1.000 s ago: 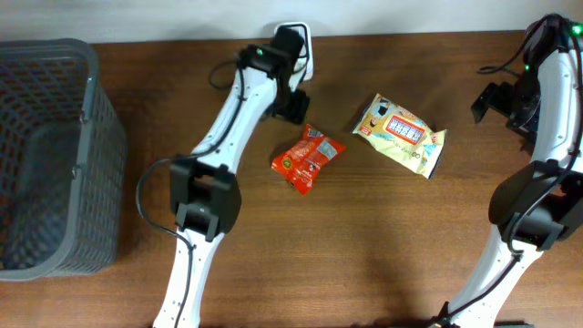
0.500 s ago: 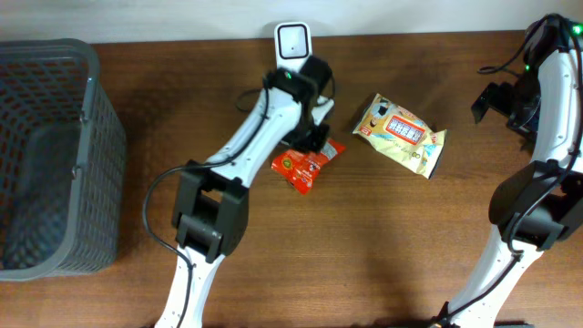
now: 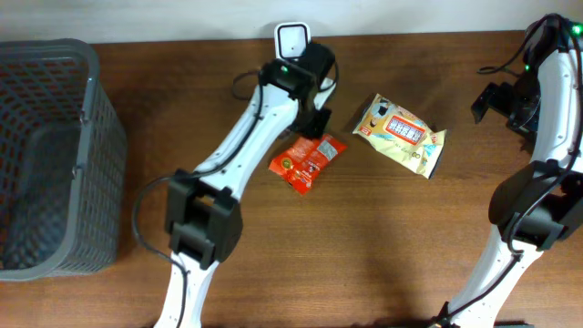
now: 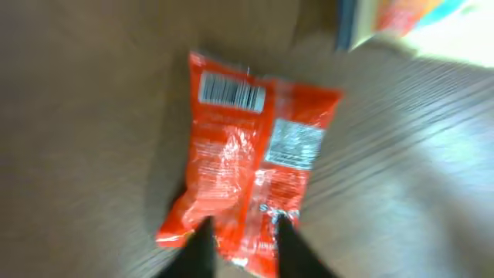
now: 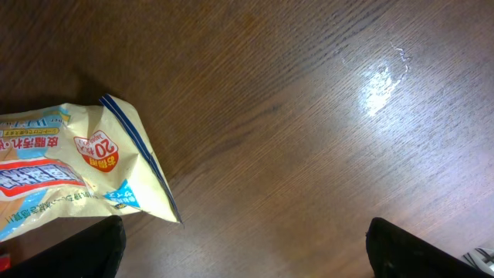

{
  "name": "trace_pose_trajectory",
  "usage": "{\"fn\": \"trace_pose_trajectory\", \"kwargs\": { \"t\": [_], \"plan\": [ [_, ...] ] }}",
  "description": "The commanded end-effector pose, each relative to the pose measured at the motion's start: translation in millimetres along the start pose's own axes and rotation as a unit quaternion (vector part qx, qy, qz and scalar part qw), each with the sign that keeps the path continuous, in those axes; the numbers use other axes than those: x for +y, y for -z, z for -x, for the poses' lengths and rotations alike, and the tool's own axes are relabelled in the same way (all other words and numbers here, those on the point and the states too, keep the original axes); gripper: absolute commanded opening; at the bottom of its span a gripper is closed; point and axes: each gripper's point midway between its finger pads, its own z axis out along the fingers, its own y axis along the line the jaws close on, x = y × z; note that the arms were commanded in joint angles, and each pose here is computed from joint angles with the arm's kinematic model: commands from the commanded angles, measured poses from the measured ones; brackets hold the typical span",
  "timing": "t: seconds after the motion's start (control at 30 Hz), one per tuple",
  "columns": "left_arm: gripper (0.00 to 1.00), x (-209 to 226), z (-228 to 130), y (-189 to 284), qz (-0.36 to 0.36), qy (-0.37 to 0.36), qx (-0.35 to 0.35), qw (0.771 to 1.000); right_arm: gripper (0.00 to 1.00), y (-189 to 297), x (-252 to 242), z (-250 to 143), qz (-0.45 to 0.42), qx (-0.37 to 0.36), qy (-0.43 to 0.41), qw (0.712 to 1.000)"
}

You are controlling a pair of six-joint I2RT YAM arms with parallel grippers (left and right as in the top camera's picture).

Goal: Scan the item barcode

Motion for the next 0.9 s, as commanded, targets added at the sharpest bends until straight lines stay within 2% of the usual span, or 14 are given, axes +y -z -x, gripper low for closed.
{"fn": "trace_pose_trajectory", "kwargs": {
  "t": [0.0,0.03,0.1,0.17,0.3,0.33,0.37,0.5,0.6,0.63,0.67,0.73,0.77,0.87],
  "plan": [
    [0.41,1.2,8.4,36.7,0.004,0.002,-0.034,0.999,0.98,14.0,-0.5,1.8,0.010,-0.019,0.000,1.000],
    [0.54,1.5,5.3,33.0,0.004,0.002,-0.028,1.000,0.98,14.0,-0.5,1.8,0.010,-0.019,0.000,1.000],
    [0.69,2.1,0.3,27.0,0.005,0.003,-0.018,1.000,0.98,14.0,-0.5,1.8,0.010,-0.019,0.000,1.000],
    [0.76,2.5,-5.0,21.9,0.005,0.003,-0.008,1.000,0.98,14.0,-0.5,1.8,0.010,-0.019,0.000,1.000],
    [0.82,0.3,-8.3,18.8,0.005,0.001,-0.002,1.000,0.98,14.0,-0.5,1.8,0.010,-0.019,0.000,1.000],
    [0.96,-0.5,-8.3,18.8,0.005,0.000,-0.002,1.000,0.98,14.0,-0.5,1.8,0.010,-0.019,0.000,1.000],
    [1.00,-0.6,-7.4,18.8,0.004,0.000,-0.004,1.000,0.98,14.0,-0.5,1.8,0.010,-0.019,0.000,1.000],
    [1.00,-1.3,-6.5,18.8,0.002,0.000,-0.006,1.000,0.98,14.0,-0.5,1.8,0.010,-0.019,0.000,1.000],
    [1.00,-13.7,-7.5,19.1,-0.032,-0.001,-0.003,0.999,0.98,14.0,-0.5,1.8,0.010,-0.019,0.000,1.000],
    [0.85,-23.6,-9.5,19.1,-0.053,-0.004,0.001,0.999,0.98,14.0,-0.5,1.8,0.010,-0.019,0.000,1.000],
    [0.78,-30.4,-11.4,17.4,-0.059,-0.009,0.004,0.998,0.98,14.0,-0.5,1.8,0.010,-0.019,0.000,1.000],
    [0.80,-37.4,-13.0,10.9,-0.058,-0.017,0.004,0.998,0.98,14.0,-0.5,1.8,0.010,-0.019,0.000,1.000],
    [0.77,-39.1,-14.2,6.1,-0.051,-0.022,0.005,0.998,0.98,14.0,-0.5,1.8,0.010,-0.019,0.000,1.000],
    [0.58,-18.6,-19.7,-2.7,0.020,-0.026,0.012,0.999,0.98,14.0,-0.5,1.8,0.010,-0.019,0.000,1.000]
  ]
}}
